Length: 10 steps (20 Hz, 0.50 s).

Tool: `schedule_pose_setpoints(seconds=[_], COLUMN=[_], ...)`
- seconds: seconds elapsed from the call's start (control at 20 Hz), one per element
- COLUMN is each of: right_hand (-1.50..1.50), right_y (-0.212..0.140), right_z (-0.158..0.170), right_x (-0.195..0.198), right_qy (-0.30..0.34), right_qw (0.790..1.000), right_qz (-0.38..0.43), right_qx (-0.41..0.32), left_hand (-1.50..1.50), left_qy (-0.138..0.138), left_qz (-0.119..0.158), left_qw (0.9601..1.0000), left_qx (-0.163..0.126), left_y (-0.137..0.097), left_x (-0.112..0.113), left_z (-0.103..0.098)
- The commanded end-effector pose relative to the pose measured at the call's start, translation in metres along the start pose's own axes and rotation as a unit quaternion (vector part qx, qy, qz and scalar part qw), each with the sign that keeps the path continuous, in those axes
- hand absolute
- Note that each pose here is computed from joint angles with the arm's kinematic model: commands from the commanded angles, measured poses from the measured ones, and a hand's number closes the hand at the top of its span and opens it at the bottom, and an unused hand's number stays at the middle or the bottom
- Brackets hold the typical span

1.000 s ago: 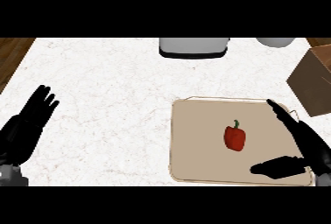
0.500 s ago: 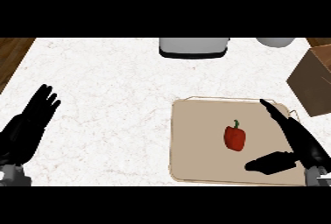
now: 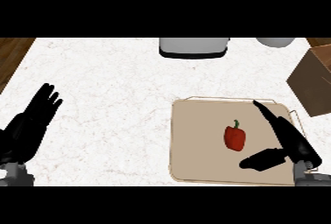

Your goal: Pick the bell pepper from the tray and place it in the cardboard box

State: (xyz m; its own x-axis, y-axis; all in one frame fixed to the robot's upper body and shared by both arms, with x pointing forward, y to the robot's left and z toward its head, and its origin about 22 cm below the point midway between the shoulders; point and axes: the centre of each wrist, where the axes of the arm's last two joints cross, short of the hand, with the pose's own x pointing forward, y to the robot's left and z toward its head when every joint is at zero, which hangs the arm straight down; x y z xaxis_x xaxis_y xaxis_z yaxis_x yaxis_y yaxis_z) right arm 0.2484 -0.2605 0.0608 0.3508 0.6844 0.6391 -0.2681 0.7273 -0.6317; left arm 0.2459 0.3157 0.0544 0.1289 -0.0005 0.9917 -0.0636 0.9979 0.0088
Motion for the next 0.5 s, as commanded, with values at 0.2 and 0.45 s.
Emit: schedule_pose_setpoints(seconds=[0.2, 0.45], right_hand=[-1.5, -1.5], right_y=[0.014, 0.028], right_z=[-0.011, -0.02], right_x=[-0.004, 0.007], right_qy=[0.01, 0.016], right_qw=[1.0, 0.999], right_qz=[0.004, 0.022], right_qx=[0.024, 0.032], left_hand=[0.0, 0.0], left_qy=[-0.001, 0.002], left_qz=[0.003, -0.002], left_qw=[1.0, 1.0], left_qx=[0.005, 0.002], left_y=[0.0, -0.001], left_x=[-0.012, 0.004], left_z=[0.004, 0.016])
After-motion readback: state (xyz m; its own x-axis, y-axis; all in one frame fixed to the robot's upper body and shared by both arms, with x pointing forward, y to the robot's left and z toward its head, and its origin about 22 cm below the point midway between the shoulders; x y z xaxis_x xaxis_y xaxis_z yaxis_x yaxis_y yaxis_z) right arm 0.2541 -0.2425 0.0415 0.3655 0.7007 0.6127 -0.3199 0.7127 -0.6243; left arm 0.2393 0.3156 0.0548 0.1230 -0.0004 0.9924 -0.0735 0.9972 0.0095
